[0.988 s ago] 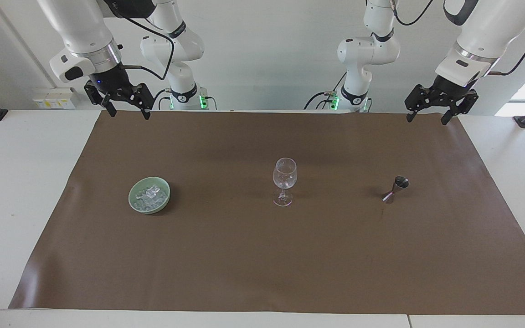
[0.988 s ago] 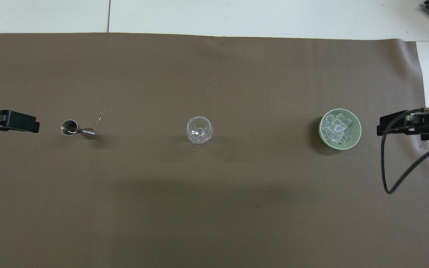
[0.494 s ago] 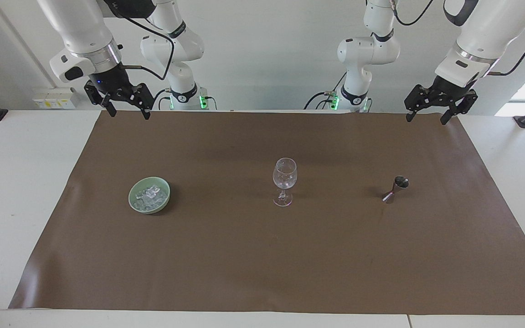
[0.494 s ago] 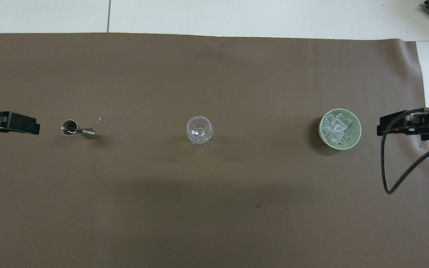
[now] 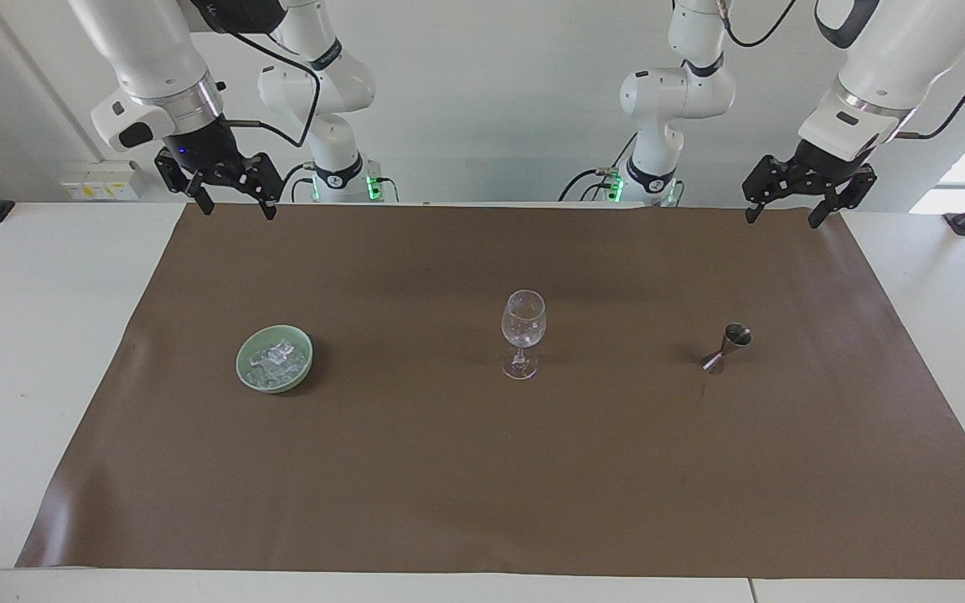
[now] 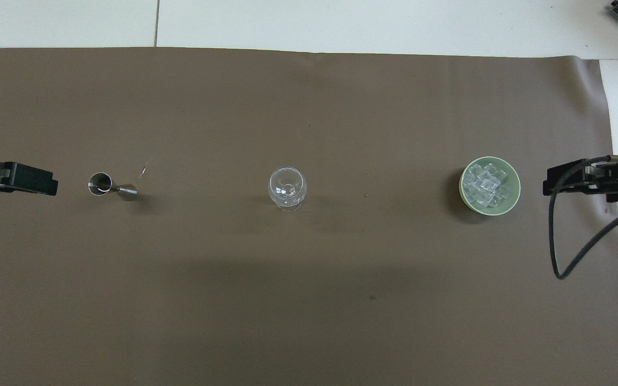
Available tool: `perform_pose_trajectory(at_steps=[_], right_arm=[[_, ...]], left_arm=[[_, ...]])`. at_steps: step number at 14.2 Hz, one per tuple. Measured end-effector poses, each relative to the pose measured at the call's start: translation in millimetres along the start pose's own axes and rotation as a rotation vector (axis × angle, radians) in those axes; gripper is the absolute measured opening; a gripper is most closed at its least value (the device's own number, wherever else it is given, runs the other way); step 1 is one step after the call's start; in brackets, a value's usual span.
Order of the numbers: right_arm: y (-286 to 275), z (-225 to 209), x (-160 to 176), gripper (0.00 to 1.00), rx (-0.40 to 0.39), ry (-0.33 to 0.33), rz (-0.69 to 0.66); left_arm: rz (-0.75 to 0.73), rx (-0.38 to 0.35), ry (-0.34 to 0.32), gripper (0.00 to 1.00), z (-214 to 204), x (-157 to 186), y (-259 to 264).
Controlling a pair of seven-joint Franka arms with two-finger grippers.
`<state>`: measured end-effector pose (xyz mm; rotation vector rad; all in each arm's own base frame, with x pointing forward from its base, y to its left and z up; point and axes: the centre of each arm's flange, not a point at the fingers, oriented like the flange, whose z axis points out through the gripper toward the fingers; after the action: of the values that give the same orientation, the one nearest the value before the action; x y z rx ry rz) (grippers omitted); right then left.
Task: Pour wine and add ice with both arms
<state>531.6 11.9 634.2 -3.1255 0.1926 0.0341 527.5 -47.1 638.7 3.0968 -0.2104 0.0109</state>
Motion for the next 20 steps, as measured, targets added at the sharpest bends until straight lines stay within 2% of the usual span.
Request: perform_pose_trajectory(at_steps=[20], right_arm=[[0.0,0.0,0.0,1.0,0.0,0.0,0.0]], left_arm=[[-0.006,0.003,-0.007,1.0,-6.1,-2.8,-4.1]])
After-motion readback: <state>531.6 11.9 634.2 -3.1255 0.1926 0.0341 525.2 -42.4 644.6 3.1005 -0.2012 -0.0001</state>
